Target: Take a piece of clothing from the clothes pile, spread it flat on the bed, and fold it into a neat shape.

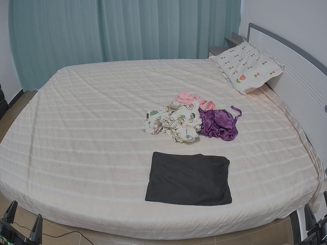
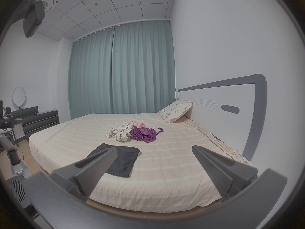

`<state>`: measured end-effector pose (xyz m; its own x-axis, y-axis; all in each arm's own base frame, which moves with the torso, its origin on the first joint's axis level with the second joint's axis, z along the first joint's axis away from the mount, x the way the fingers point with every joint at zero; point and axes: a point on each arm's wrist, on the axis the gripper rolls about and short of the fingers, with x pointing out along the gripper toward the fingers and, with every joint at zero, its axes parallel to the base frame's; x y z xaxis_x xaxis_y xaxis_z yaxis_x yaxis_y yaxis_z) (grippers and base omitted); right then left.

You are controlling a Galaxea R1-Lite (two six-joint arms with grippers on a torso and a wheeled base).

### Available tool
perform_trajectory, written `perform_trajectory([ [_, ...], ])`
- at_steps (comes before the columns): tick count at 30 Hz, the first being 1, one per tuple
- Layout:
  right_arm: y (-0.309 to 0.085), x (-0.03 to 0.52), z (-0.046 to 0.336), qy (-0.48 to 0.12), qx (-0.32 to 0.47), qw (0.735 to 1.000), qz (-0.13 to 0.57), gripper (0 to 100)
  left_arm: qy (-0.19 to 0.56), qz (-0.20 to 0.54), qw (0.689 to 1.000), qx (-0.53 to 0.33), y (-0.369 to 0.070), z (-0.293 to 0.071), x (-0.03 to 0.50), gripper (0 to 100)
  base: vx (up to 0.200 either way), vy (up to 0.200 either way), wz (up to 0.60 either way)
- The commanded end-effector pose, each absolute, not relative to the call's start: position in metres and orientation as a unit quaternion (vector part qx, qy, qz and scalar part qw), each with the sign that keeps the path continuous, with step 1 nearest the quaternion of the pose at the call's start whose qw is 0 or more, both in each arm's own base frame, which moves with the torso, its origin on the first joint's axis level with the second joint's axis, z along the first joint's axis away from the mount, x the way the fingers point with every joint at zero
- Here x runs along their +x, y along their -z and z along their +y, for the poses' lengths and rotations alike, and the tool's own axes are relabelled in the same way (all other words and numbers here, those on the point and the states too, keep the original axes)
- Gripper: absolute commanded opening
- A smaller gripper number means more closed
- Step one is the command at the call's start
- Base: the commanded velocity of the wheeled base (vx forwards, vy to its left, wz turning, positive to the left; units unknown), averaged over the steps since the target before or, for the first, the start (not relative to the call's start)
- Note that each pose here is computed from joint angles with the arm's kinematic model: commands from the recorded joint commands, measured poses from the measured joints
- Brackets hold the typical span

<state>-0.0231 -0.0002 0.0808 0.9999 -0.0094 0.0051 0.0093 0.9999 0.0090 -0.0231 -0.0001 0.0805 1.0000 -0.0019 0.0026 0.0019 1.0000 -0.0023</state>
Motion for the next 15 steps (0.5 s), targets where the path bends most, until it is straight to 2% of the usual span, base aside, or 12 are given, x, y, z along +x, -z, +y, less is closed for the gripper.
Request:
perform_trajectory([
  [1,-0.0757,-0.0227,-0.0002,0.005,0.005,1.000,0.000,100,0.001,-0.001,1.000,-0.002,-0.0762,-0.0001,-0.0230,100,0.000,0.000,0.00],
  [15,-0.0757,-0.0227,-0.0002,0.005,0.005,1.000,0.000,100,0.001,-0.001,1.000,-0.002,-0.0762,-0.0001,-0.0230,100,0.000,0.000,0.00],
])
